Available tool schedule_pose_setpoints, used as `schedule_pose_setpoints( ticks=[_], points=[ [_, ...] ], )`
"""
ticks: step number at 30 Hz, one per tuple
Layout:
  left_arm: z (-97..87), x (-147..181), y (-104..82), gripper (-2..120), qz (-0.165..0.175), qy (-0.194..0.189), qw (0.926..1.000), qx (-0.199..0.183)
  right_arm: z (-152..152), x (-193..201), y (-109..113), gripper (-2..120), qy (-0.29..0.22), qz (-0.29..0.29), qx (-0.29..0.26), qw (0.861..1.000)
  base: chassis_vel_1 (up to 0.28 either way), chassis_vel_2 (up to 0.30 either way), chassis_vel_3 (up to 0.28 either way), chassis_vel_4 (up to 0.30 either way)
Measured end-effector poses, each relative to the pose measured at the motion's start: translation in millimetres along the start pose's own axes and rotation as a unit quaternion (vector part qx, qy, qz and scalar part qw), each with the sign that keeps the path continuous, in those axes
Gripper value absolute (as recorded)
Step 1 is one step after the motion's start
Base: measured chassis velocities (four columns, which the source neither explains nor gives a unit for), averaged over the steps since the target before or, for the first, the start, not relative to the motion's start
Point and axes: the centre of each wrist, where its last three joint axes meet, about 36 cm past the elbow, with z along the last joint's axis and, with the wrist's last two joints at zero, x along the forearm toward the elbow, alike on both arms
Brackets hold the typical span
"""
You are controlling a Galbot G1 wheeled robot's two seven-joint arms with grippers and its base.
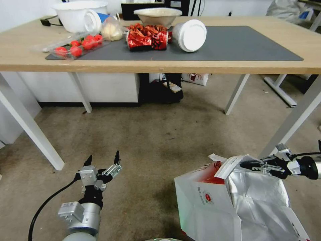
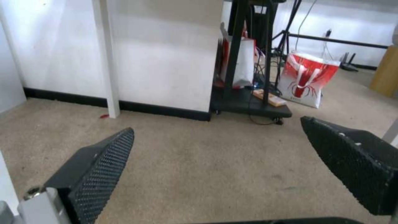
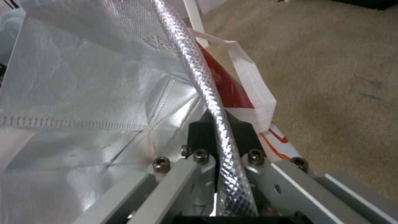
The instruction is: Pick up the food delivery bag from the floor and place it on the table.
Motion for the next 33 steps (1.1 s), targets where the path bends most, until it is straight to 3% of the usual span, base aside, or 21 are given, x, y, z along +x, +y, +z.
schedule_pose_setpoints(
  ticks=[33],
  points=[
    [-4.0, 3.7, -4.3, 100, -0.011, -0.028, 0.9995, 0.013, -8.5, -0.5, 5.8, 0, 0.0, 0.0, 0.005, 1.0, 0.0, 0.0, 0.0, 0.0]
  ],
)
